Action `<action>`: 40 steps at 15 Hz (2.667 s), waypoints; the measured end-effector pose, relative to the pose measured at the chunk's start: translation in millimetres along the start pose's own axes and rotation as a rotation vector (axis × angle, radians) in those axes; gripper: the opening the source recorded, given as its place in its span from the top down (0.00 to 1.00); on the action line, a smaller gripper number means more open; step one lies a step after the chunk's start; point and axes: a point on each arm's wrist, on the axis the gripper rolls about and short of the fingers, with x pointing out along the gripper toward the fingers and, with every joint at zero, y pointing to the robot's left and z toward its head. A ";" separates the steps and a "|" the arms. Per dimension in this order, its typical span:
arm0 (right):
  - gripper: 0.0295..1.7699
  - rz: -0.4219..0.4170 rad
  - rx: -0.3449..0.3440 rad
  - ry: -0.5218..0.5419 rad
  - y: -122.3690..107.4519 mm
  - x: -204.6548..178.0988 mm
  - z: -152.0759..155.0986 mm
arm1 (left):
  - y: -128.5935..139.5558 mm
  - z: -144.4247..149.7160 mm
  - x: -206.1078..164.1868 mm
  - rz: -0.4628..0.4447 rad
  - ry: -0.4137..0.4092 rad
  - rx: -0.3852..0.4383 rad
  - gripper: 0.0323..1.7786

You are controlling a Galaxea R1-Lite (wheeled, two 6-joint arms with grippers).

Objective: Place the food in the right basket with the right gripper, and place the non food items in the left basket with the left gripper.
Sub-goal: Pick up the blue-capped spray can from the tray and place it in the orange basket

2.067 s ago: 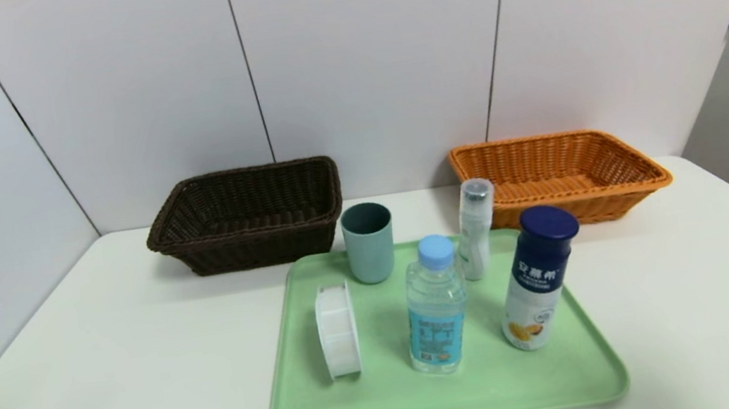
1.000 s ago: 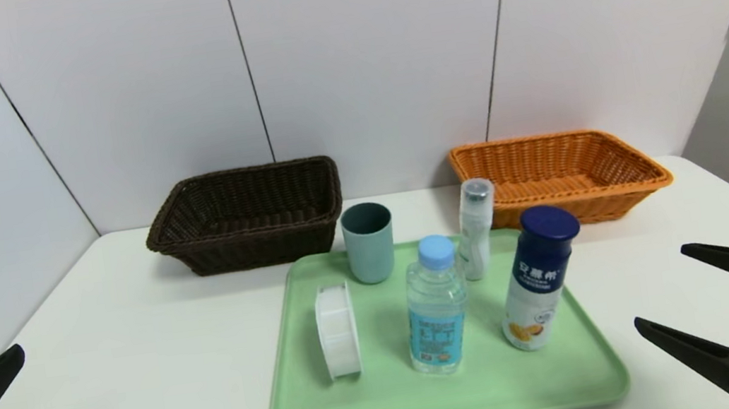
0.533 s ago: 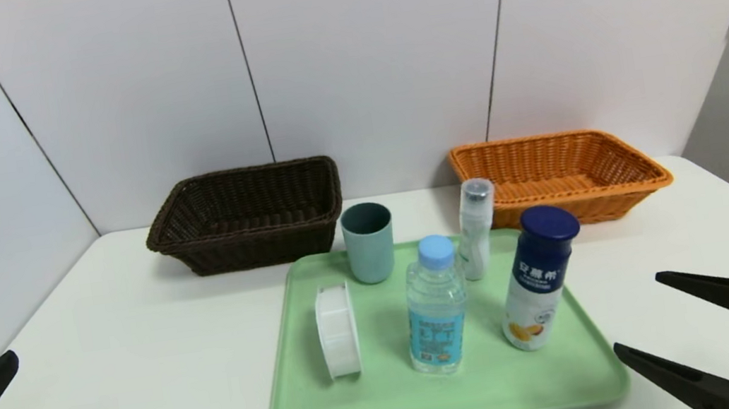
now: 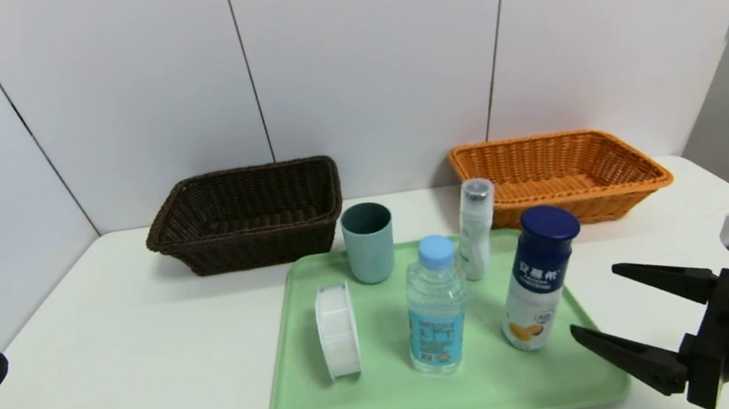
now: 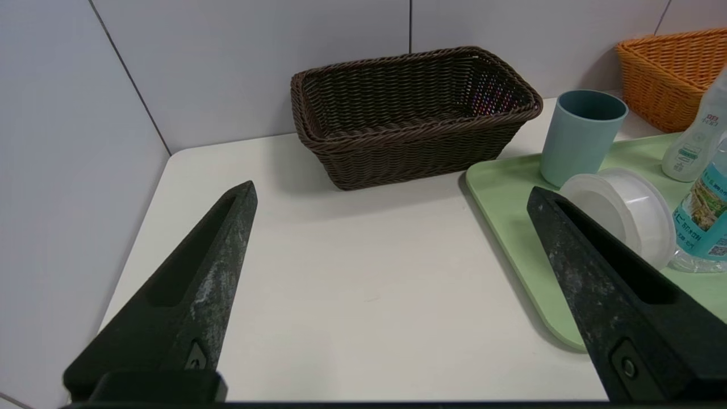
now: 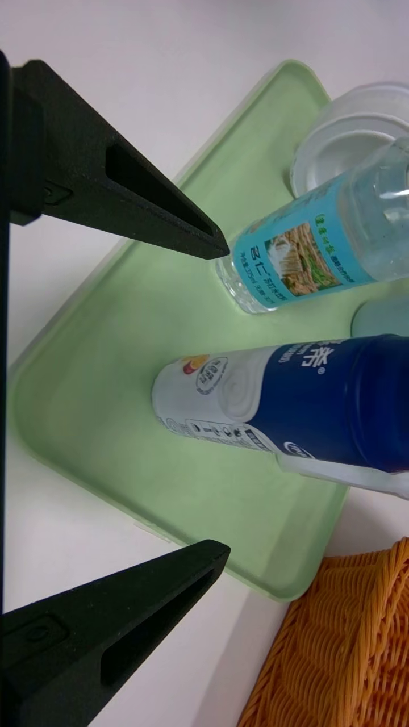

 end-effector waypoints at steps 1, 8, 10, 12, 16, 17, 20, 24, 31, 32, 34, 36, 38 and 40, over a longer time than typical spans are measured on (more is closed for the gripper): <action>0.03 0.000 -0.001 0.008 -1.0 4.1 0.4 | -0.1 0.3 -0.6 0.000 -0.003 0.001 0.05; 0.03 0.012 -0.024 -0.009 -7.6 44.8 6.0 | -0.5 -0.3 -3.0 0.000 -0.010 0.003 0.05; 0.03 0.010 -0.035 -0.019 -5.9 59.2 4.2 | -0.5 -0.7 -3.1 0.000 -0.010 0.003 0.05; 0.03 0.022 -0.042 -0.028 0.0 70.0 1.4 | -0.5 -0.8 -3.3 0.001 -0.011 0.003 0.05; 0.03 0.015 -0.038 0.017 2.6 80.6 -7.8 | -0.7 -2.7 -4.0 0.000 -0.008 0.003 0.05; 0.03 0.015 -0.037 0.013 2.8 82.0 -8.0 | -0.8 -3.1 -4.1 0.000 -0.007 0.002 0.05; 0.13 -0.017 -0.033 0.001 1.5 84.5 -8.0 | -0.8 -3.5 -4.1 0.000 -0.006 0.002 0.05; 0.47 -0.045 -0.036 -0.029 0.6 86.4 -6.4 | -0.9 -4.8 -4.1 0.000 -0.002 0.002 0.05; 0.55 -0.045 -0.033 -0.023 0.9 84.8 -8.4 | -1.1 -7.9 -4.7 0.000 0.004 0.001 0.05; 0.55 -0.046 -0.034 -0.025 0.9 84.6 -7.9 | -1.1 -8.9 -4.6 0.001 0.007 0.000 0.05; 0.55 -0.047 -0.038 -0.040 0.8 83.7 -3.8 | -1.2 -10.6 -4.6 0.001 0.012 0.000 0.05; 0.55 -0.051 -0.044 -0.079 0.6 82.6 6.6 | -1.3 -12.0 -4.5 0.001 0.017 -0.001 0.05; 0.55 -0.059 -0.046 -0.108 -0.2 80.2 19.6 | -1.4 -13.9 -4.3 0.001 0.022 -0.002 0.05; 0.55 -0.068 -0.046 -0.121 -1.2 75.8 37.2 | -1.4 -15.2 -4.1 0.001 0.026 -0.003 0.05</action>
